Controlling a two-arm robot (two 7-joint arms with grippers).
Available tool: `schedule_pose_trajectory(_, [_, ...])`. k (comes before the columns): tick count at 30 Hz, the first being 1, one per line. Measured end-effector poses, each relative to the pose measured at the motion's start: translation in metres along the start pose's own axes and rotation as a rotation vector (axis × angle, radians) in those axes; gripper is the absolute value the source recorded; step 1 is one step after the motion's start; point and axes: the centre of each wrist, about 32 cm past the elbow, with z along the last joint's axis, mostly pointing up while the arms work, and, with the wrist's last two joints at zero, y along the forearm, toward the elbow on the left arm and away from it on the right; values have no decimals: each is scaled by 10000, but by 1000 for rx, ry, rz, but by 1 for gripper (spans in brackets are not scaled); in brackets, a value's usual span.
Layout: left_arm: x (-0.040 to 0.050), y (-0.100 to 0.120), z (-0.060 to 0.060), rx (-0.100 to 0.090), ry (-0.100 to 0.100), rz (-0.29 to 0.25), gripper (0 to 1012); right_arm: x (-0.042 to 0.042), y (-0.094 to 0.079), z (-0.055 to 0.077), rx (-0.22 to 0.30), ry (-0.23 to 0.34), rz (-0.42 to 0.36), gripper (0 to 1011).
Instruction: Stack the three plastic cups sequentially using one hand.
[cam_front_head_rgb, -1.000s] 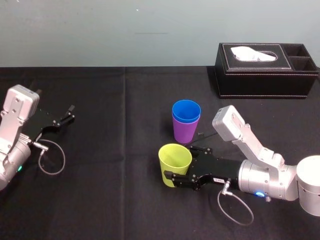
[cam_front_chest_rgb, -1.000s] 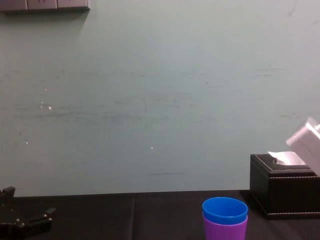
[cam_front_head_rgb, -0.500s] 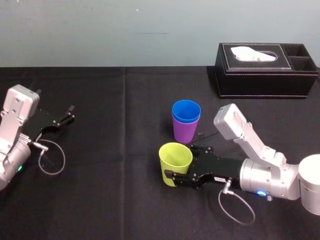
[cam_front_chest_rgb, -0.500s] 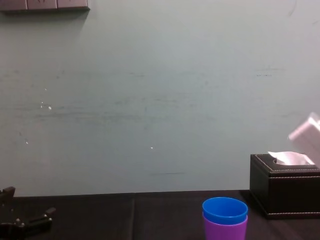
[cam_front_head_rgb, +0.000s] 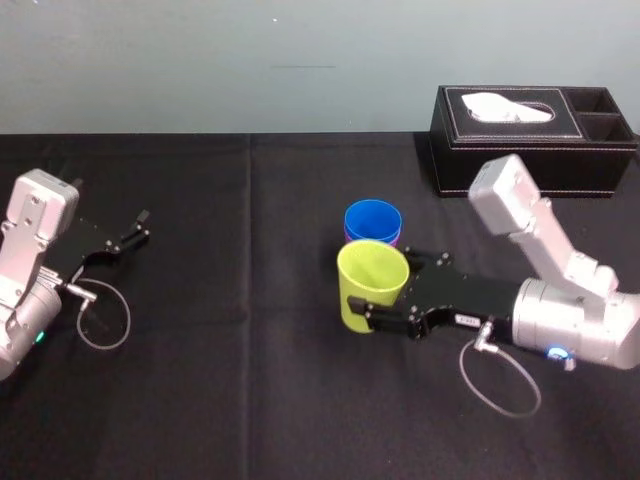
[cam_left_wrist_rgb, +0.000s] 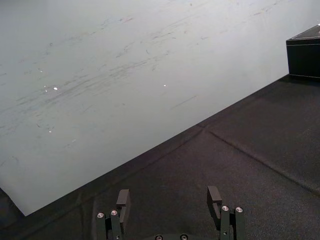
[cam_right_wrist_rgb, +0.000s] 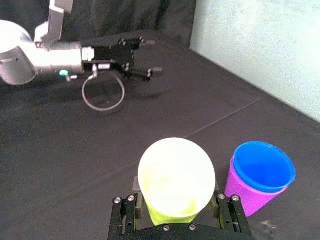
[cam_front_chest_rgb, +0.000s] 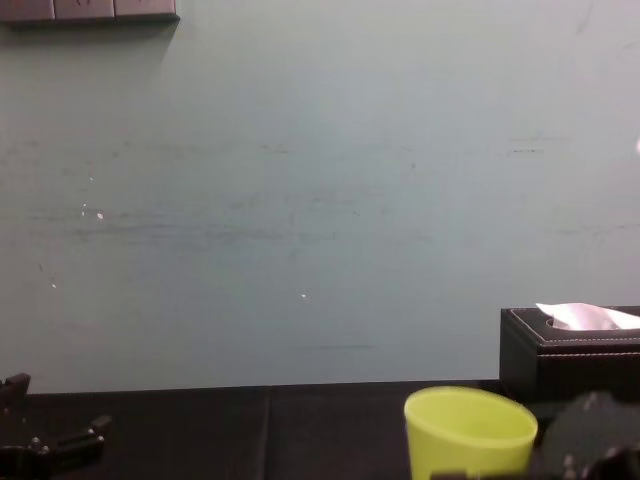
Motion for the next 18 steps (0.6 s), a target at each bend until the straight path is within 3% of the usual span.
schedule_pose_trajectory(7, [0, 0, 0, 0, 0, 0, 1011, 70, -124, 164, 36, -17, -32, 734])
schedule_pose_trajectory(18, [0, 0, 0, 0, 0, 0, 1011, 206, -145, 335, 71, -41, -80, 734])
